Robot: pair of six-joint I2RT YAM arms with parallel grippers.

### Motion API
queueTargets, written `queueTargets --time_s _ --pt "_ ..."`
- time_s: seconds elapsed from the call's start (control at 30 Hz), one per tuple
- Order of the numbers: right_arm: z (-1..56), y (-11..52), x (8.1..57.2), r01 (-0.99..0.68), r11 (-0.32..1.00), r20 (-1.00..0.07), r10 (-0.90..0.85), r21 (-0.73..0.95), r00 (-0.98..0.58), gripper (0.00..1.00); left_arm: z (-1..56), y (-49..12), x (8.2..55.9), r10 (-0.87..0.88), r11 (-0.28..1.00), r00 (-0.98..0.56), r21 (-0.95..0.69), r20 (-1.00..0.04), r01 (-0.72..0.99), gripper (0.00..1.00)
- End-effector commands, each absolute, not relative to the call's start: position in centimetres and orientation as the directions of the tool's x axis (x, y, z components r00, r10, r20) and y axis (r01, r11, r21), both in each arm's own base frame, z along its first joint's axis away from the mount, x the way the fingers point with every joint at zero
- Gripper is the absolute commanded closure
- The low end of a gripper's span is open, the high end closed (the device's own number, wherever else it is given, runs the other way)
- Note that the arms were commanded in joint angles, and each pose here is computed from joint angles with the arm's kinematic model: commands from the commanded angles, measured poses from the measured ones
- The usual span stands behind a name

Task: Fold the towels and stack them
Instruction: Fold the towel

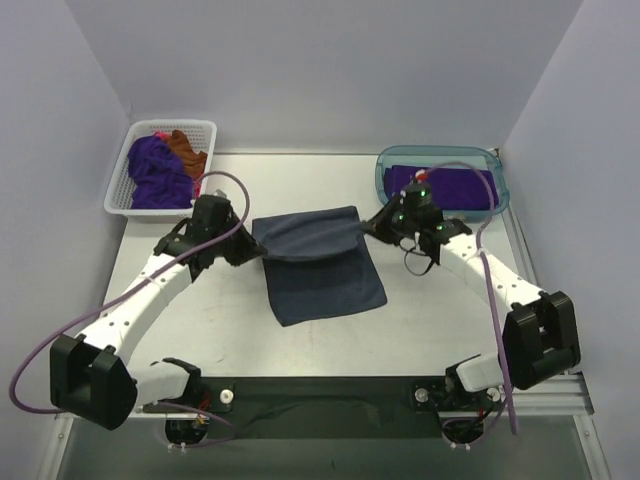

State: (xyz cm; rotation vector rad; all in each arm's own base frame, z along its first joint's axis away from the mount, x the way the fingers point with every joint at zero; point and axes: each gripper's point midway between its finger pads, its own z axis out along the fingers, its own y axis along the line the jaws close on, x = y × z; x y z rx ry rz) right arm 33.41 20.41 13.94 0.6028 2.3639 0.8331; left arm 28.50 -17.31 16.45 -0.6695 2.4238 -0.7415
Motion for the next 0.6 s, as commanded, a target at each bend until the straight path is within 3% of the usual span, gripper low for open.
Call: queueTargets --time_s 0.0,0.3,0.57 --pt "19.2 19.9 38.1 0.047 0.753 -0.502 0.483 0.657 -0.717 1.0 21.8 -17.8 33.4 -0.584 0.712 -0.69 -0.679 -0.428 -0.181 1.0" --pt "30.6 20.1 51.6 -0.209 0.775 -0.739 0.429 0.597 -0.52 1.0 30.3 -18.5 47.1 -0.627 0.651 -0.586 -0.758 -0.514 -0.031 1.0" --pt "33.7 19.8 59.1 -0.343 0.747 -0.813 0.449 0.569 -0.37 1.0 32.4 -17.6 55.1 -0.636 0.627 -0.55 -0.778 -0.542 0.041 1.0"
